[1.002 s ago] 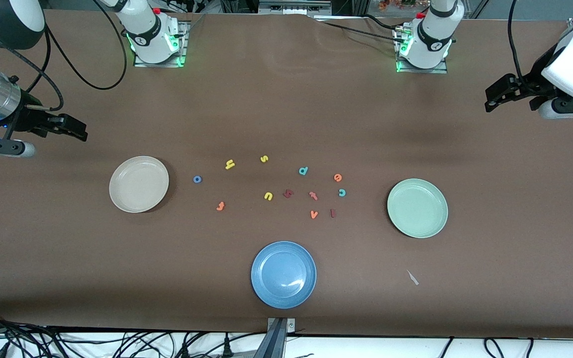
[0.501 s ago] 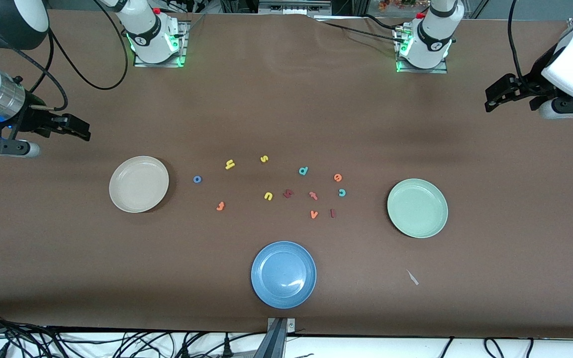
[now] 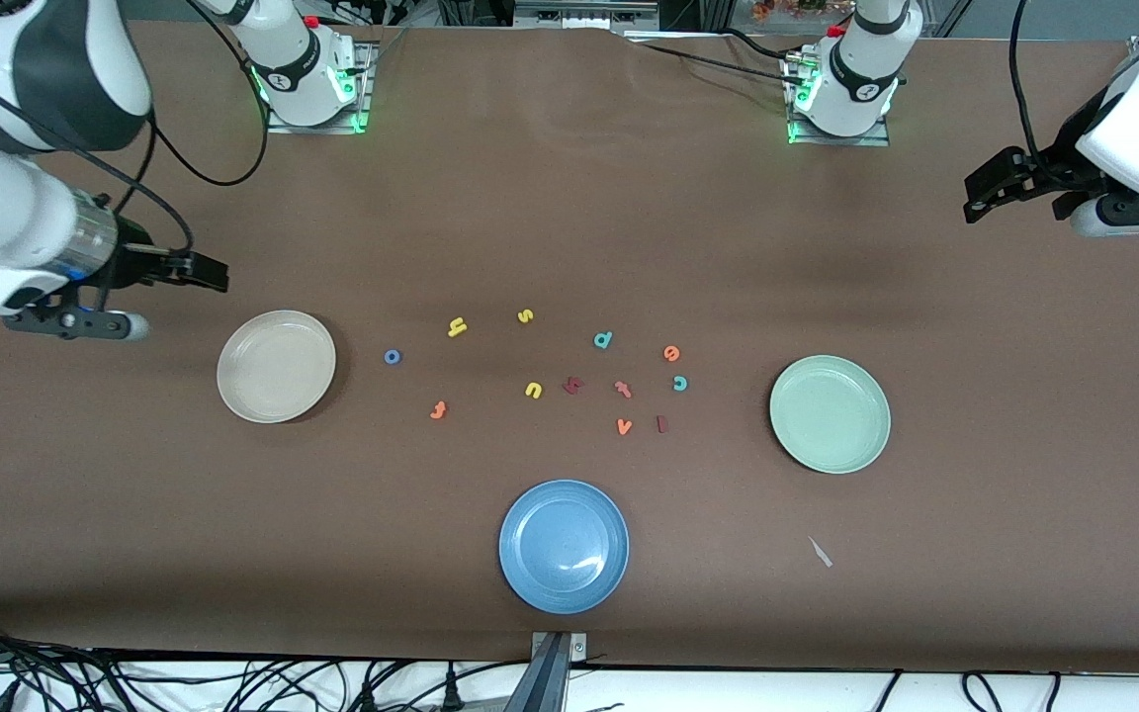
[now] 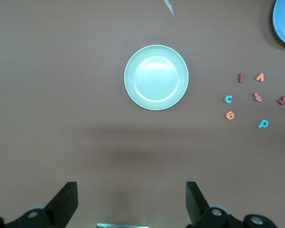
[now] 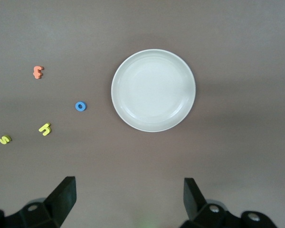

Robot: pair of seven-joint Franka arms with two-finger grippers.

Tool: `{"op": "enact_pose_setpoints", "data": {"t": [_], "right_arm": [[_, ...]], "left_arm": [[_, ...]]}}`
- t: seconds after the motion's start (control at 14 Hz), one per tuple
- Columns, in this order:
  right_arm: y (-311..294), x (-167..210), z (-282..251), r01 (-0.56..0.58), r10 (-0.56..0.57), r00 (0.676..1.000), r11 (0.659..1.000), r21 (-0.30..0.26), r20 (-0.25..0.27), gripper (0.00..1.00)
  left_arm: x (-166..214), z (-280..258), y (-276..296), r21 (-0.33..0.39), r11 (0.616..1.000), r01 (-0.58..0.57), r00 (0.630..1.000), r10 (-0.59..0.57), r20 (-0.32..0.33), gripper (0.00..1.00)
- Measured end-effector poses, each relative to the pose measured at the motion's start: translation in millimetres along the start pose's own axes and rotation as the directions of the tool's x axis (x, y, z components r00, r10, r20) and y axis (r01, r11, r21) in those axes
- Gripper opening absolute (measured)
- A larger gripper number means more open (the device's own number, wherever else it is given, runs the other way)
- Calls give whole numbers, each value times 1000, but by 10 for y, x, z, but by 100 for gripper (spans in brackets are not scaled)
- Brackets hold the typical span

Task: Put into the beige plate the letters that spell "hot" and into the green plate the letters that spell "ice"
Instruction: 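Move the right gripper down over the yellow h letter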

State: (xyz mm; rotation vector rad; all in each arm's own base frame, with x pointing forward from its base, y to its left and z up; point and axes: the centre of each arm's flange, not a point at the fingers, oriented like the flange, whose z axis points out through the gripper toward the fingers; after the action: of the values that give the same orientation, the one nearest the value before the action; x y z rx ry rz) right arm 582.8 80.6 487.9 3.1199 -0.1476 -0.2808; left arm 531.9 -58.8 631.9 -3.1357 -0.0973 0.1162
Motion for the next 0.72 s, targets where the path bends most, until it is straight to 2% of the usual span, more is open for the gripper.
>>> {"op": "enact_pose_setpoints", "data": {"t": [0.21, 0.43, 0.57, 0.72], "right_arm": [[-524, 11, 545, -72, 72, 996, 997, 8, -55, 100], [-1253, -214, 1198, -183, 184, 978, 983, 21, -95, 100], [-1670, -384, 1495, -278, 280, 954, 960, 34, -106, 100], [-1988, -469, 1718, -410, 415, 902, 910, 66, -118, 100]], "left_arm": [[-1, -2, 5, 0, 1000, -1, 1000, 1, 0, 100], [-2, -3, 15, 0, 1000, -3, 1000, 3, -1, 100], [-3, -5, 17, 0, 1000, -3, 1000, 3, -1, 100], [-2, -5, 17, 0, 1000, -3, 1000, 3, -1, 100]]}}
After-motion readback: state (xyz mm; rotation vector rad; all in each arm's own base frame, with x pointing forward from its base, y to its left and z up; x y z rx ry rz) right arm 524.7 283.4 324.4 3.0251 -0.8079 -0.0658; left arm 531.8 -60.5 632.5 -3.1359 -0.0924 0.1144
